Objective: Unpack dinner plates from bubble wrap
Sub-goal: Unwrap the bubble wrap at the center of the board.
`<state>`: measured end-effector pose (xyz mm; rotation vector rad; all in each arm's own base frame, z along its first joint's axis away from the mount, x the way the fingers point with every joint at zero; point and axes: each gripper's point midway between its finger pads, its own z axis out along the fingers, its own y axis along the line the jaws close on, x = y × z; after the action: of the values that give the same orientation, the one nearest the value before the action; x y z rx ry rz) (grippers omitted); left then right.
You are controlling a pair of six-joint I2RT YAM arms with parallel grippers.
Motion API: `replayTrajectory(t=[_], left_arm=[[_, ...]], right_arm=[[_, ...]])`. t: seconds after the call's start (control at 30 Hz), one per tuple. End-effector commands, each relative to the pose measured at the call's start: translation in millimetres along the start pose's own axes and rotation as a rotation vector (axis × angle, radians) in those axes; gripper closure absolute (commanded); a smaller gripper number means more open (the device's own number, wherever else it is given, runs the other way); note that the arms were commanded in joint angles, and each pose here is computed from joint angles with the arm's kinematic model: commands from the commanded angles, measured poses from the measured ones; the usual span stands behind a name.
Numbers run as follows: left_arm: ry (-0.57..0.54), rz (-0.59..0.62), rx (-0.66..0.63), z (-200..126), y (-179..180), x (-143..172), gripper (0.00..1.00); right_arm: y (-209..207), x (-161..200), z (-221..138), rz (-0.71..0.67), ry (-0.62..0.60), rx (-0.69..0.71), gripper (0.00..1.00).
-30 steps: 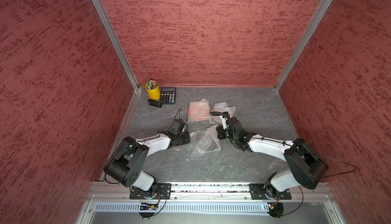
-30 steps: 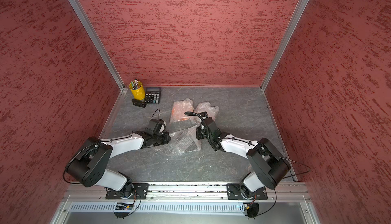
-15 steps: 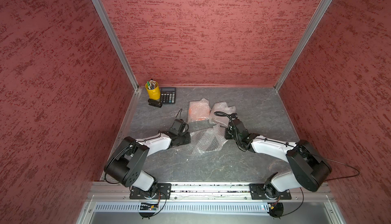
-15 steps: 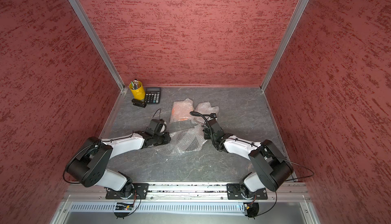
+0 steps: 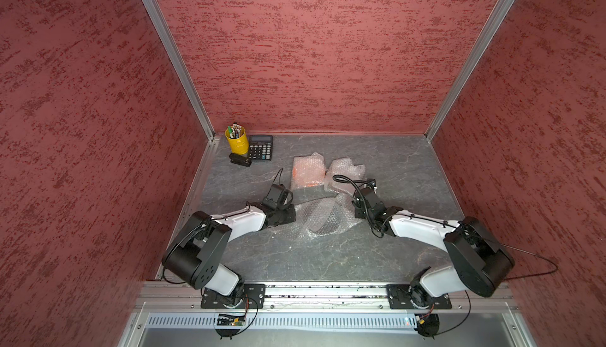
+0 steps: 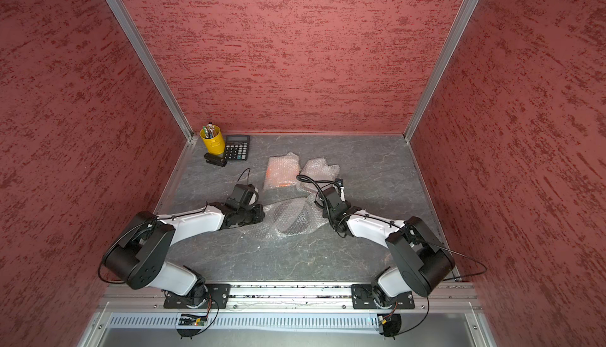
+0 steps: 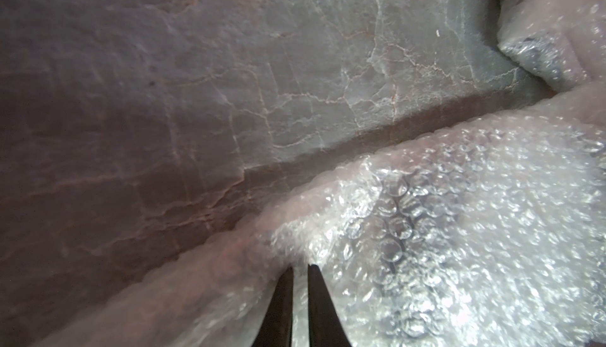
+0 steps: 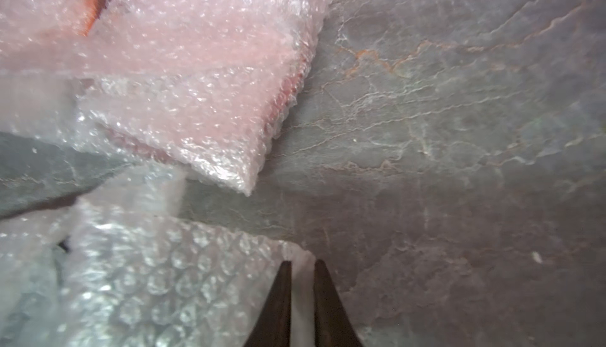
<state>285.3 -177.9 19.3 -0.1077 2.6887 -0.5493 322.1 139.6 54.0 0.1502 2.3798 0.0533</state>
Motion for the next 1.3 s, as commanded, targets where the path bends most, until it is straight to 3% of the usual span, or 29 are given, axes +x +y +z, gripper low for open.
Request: replayTrajectory(t=[0.0, 0.1, 0.33, 0.53, 0.73, 0.83, 1.0, 1.27], left_arm=[[0.075, 0.008, -0.080, 6, 19, 21, 0.87], [0.074, 0.010, -0.079, 6, 18, 21, 0.87], [0.076, 0.010, -0.086, 7, 19, 22, 0.87], [0.074, 0.013, -0.087, 6, 18, 21, 0.87], [0.075, 0.014, -0.088, 6, 18, 21, 0.88], [0.077, 0.015, -0.091, 6, 19, 22, 0.88], [0.074, 0.015, -0.092, 5, 19, 21, 0.88], [0.075, 0.024, -0.072, 5, 14, 21, 0.88]], right_arm=[[-15, -15, -12, 0.048, -0.061, 0.061, 0.64], [-25, -26, -22, 0.072, -0.111, 0.103, 0.52], [-41, -59, -52, 0.145, -0.251, 0.151, 0.47], [12, -83, -75, 0.024, -0.308, -0.157, 0.45], [59, -81, -104, -0.090, -0.331, -0.469, 0.45], [79, -69, -113, -0.153, -0.303, -0.607, 0.44], [102, -41, -103, -0.208, -0.170, -0.720, 0.45], [92, -12, -60, -0.177, -0.042, -0.605, 0.48]])
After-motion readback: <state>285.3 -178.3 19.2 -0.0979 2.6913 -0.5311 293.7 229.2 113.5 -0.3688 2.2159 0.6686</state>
